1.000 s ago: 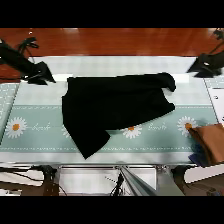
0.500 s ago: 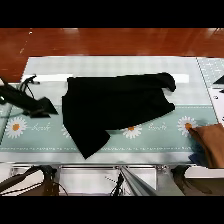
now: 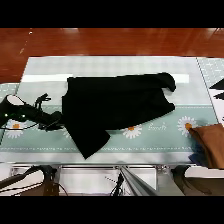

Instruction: Fold the shirts.

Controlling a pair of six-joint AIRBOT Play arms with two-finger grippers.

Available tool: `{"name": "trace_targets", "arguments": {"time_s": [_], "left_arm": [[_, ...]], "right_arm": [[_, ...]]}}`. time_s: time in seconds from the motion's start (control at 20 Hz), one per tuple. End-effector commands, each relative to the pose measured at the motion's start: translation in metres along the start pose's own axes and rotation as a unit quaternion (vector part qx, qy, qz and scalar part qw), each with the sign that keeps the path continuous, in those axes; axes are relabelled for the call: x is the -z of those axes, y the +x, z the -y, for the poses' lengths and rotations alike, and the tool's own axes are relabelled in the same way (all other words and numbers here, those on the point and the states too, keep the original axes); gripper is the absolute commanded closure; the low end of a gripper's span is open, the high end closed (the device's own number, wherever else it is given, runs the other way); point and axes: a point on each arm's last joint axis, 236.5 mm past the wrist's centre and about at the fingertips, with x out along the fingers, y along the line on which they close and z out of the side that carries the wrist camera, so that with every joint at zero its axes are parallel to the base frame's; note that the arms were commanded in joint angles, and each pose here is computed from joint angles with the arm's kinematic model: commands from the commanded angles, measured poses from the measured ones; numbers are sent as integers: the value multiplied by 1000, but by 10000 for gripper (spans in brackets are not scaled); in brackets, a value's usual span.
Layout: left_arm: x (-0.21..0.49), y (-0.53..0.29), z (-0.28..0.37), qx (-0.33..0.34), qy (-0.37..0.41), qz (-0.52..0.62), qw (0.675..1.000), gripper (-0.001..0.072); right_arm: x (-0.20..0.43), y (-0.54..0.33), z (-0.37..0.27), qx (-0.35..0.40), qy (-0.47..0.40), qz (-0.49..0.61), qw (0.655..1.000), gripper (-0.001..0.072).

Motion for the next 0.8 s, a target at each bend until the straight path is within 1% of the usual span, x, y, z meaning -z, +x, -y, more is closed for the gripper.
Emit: {"name": "trace_targets", "arguments": {"time_s": [0.0,0.05,0.1,0.2,0.25,0.3,0.35,0.5,0.55,0.65,0.75], "left_arm": [[-30,20,6,17,-23,50,998,293],[-33,23,11,22,-23,52,998,522],[-33,25,14,26,-13,52,998,682],[-31,25,19,33,-4,49,998,683],[-29,25,19,34,-3,45,998,683],[-28,25,20,34,4,43,998,683],[-27,25,20,35,9,41,999,683],[-25,25,21,36,9,37,999,683],[-25,25,21,37,9,36,999,683],[-24,25,21,37,9,35,999,683],[-22,25,22,39,9,30,999,683]], "right_arm": [[-4,0,-11,-24,-1,9,1000,121],[-3,0,-12,-26,-2,9,1000,121],[-2,-1,-11,-24,-3,8,1000,122],[5,0,-2,-4,-1,-5,1000,125],[12,4,6,8,5,-15,1000,171],[21,11,12,13,14,-25,999,172],[33,22,15,7,20,-37,999,172],[58,56,7,-49,33,-58,997,169],[68,67,7,-50,31,-73,996,169],[87,93,0,-47,3,-106,993,169],[103,120,-4,-16,-37,-133,990,162]]}}
